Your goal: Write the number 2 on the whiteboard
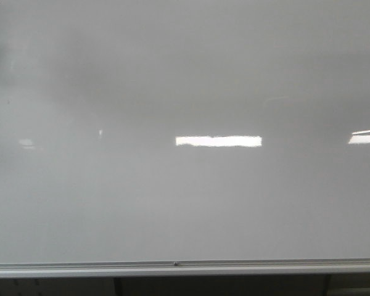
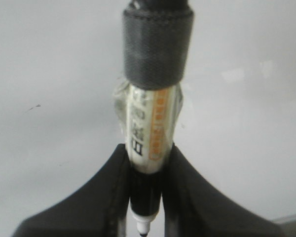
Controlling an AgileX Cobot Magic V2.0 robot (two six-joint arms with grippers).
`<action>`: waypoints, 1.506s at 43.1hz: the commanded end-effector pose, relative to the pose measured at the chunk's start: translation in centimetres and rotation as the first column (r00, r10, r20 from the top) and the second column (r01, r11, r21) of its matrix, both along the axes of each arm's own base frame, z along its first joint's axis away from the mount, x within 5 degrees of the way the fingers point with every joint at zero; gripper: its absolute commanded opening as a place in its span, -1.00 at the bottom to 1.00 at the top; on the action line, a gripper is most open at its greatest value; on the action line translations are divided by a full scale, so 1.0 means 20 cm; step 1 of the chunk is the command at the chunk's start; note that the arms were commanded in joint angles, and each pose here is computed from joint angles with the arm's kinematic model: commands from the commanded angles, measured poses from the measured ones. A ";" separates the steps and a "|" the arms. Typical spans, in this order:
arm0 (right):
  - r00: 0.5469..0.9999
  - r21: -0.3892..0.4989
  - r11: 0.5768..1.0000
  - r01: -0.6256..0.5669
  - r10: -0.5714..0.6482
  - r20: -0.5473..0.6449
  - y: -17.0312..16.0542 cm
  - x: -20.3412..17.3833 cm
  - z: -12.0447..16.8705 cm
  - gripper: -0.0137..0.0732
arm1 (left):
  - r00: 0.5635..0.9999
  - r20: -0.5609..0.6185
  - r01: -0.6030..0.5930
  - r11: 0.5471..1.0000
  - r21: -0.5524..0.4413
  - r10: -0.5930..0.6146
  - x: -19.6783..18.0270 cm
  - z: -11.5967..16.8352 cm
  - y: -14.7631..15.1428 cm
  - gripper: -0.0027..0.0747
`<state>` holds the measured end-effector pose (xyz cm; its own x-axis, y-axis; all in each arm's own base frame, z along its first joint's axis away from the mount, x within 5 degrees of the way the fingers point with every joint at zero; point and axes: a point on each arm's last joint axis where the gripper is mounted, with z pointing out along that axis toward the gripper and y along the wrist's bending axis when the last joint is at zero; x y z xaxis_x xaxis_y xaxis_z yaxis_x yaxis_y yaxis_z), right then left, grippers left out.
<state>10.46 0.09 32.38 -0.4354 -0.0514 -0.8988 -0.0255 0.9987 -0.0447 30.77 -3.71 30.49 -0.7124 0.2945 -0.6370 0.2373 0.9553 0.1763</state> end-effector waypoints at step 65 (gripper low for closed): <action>0.396 -0.218 0.345 -0.913 0.879 -0.266 0.70 0.21 0.24 0.71 | 0.413 -0.276 0.909 0.410 0.071 -0.868 -0.77 0.29 -0.76 -0.78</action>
